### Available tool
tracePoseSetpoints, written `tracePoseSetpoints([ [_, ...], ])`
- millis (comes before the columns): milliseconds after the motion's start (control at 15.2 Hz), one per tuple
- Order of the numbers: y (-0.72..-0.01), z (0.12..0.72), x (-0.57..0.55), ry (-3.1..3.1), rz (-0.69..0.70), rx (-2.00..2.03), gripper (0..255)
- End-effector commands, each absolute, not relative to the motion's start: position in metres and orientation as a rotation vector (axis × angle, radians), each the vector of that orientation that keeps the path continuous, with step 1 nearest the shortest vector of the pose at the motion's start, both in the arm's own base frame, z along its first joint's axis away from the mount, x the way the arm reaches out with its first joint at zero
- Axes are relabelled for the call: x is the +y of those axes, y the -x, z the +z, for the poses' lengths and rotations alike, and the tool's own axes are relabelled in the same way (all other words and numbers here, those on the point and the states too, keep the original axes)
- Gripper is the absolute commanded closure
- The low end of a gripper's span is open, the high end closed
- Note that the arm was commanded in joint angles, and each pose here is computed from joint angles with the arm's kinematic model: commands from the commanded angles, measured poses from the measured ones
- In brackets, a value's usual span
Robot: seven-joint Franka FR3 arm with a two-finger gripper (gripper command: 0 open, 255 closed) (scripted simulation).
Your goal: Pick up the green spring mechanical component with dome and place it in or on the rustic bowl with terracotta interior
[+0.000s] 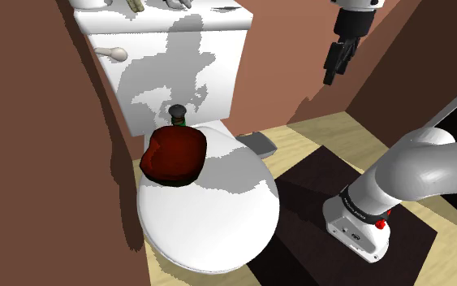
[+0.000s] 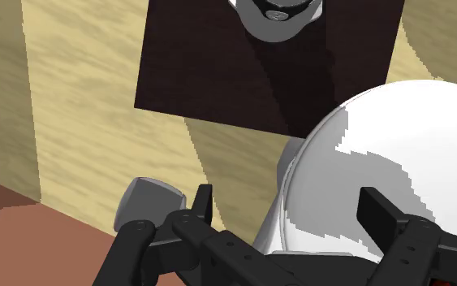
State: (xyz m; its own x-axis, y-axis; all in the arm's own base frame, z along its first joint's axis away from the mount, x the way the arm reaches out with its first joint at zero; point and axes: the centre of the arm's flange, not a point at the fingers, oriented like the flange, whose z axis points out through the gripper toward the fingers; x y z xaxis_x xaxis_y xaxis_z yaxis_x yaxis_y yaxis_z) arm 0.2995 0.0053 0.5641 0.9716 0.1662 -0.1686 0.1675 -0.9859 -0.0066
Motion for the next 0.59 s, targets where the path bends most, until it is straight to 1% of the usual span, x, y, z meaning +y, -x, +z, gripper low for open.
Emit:
tracePoseSetpoints([
  [0,-0.3,0.564,0.005,-3.112,-0.265,0.263,0],
  [528,-0.361,0.521,0.073,-3.115,-0.196,0.284,0],
])
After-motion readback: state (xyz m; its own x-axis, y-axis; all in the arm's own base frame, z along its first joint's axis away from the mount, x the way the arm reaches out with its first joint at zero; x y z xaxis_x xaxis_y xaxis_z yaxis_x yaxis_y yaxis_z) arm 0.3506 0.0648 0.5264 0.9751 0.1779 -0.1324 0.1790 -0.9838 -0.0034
